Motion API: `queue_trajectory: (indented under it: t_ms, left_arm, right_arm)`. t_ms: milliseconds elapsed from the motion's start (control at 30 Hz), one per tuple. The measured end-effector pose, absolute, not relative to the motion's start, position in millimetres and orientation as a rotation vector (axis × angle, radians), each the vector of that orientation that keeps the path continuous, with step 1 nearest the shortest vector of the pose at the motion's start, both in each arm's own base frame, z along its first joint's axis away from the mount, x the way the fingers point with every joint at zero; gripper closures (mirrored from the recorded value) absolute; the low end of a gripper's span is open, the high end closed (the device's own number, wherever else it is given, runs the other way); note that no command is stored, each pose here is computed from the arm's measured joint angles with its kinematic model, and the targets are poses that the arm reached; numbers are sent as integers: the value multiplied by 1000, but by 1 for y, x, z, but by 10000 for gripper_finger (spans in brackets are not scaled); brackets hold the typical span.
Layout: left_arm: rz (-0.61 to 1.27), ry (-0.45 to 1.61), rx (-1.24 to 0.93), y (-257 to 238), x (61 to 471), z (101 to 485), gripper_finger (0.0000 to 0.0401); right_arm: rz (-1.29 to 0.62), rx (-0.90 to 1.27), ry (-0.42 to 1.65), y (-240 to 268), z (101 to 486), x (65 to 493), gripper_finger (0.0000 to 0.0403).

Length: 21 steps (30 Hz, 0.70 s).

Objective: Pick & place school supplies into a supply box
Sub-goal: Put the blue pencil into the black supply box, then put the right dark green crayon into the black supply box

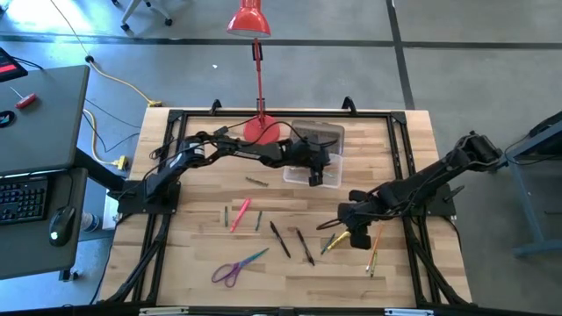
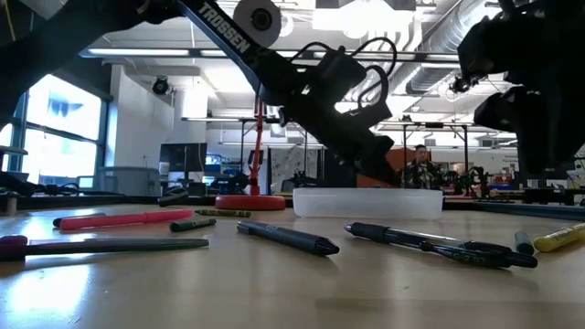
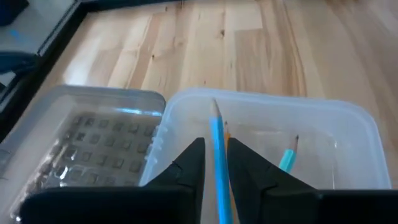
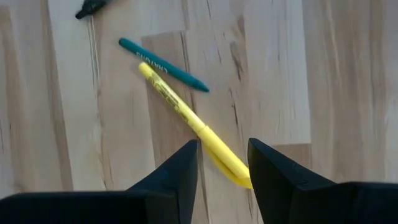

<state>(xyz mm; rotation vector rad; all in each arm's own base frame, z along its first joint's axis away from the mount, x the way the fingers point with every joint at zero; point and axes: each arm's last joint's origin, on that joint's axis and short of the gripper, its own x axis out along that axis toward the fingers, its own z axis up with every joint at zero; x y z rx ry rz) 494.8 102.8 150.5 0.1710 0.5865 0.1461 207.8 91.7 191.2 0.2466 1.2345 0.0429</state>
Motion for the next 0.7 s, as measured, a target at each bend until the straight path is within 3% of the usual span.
queue_trajectory:
  t_ms: [300,567,700]
  left_arm:
    - [191,610,183,102,490,164,280]
    - [165,768,164,94,455,264,290]
    - [275,824,124,89,418,323,296]
  right_arm:
    - [67,244,1183,93,193,212,284]
    - [18,39,1044,91,197,220,284]
    - [26,18,1023,91,198,221,284]
